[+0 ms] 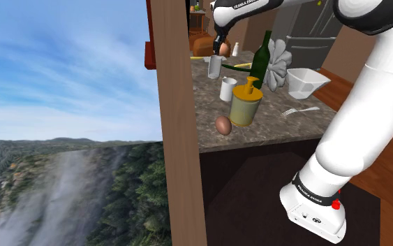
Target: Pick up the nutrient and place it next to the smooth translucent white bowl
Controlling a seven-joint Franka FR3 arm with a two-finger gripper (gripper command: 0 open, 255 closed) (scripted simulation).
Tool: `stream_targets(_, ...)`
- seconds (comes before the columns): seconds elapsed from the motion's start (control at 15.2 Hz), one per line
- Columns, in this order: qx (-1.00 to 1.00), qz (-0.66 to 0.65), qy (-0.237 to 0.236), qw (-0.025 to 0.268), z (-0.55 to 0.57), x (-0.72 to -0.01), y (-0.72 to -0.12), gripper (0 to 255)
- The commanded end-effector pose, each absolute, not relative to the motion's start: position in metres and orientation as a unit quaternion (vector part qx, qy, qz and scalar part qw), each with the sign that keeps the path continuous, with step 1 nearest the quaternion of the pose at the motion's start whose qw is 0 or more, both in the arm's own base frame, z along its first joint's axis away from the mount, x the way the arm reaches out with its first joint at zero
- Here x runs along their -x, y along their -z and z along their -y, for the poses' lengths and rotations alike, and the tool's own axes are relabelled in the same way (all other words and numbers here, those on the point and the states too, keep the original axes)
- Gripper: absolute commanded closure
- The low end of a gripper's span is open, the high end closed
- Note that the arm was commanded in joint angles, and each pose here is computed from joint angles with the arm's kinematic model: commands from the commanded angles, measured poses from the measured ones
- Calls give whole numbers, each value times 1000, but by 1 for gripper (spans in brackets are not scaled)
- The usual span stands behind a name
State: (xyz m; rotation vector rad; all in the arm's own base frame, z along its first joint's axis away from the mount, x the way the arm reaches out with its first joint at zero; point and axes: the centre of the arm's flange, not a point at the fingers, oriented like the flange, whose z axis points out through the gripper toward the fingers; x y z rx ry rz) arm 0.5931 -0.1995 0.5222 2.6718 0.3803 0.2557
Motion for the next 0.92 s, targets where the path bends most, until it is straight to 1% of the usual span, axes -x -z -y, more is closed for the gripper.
stream_targets(0.0,-963,-137,-92,214,208,-574,-524,255)
stream_targets(0.86,-963,-137,-92,214,276,-416,-525,255)
